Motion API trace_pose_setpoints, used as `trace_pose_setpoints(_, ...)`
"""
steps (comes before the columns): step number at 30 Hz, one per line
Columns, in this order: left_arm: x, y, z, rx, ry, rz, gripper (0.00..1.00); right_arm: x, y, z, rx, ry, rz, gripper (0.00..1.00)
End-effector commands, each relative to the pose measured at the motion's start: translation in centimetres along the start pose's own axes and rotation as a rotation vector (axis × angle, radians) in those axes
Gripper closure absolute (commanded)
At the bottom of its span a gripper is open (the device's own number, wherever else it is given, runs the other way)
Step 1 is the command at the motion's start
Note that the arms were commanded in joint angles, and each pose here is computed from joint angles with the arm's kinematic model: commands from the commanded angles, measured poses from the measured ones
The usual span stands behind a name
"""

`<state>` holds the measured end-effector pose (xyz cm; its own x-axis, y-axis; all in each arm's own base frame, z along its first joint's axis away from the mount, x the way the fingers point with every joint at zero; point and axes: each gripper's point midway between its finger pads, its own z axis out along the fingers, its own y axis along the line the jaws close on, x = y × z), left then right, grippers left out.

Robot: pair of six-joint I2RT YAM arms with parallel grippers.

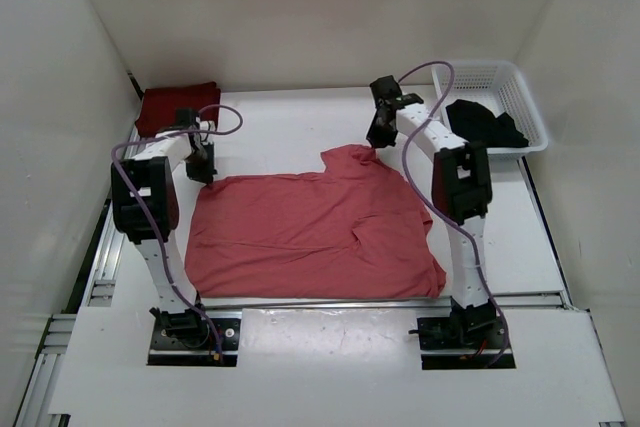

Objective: Fold and stack the t-shirts
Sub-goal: Grap the side of the flattened tshirt furthest away from the robot with both arms, then fold the other side of the tshirt into a rectangle

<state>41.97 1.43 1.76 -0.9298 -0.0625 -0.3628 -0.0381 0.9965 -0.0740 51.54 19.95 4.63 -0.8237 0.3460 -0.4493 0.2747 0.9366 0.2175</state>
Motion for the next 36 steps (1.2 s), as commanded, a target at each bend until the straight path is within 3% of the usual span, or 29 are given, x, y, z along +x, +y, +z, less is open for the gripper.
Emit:
trace_pose_setpoints(1, -1.1, 0.9, -3.8, -0.103, -0.074, 0.017, 0.90, -1.6, 0.1, -9.1, -0.041, -0.107, -0.057, 1.00)
trace_pose_setpoints(6, -0.9, 1.6, -6.6, -0.195, -0.126, 0.031, 0.90, 1.7, -4.0, -17.3, -0.013, -0.190, -0.127, 1.00)
trace_pose_setpoints(7, -0.4, 1.3, -7.4, -0.207, -0.136, 0.043, 0.90, 4.6, -5.9, -16.8, 0.018, -0.140, -0.149, 1.00)
trace_pose_setpoints(12, 1.7, 2.5, -9.4, -0.296, -0.151, 0.046, 0.90, 10.1, -9.3, -20.6, 0.012, -0.146, -0.120, 1.00)
trace_pose_setpoints(20, 6.4, 2.7, -9.8, -0.347, -0.107, 0.079, 0.90, 15.4, -11.9, -23.2, 0.036, -0.149, -0.137, 1.00)
trace_pose_setpoints(26, 7.0, 3.3, -10.6, -0.377, -0.119, 0.076, 0.90, 16.9, -12.6, -26.0, 0.021, -0.171, -0.126, 1.00)
trace_pose_setpoints(36, 9.9, 3.2, -9.0, -0.355, -0.042, 0.088, 0.90, 23.8, -14.8, -22.9, 0.079, -0.037, -0.108, 1.00)
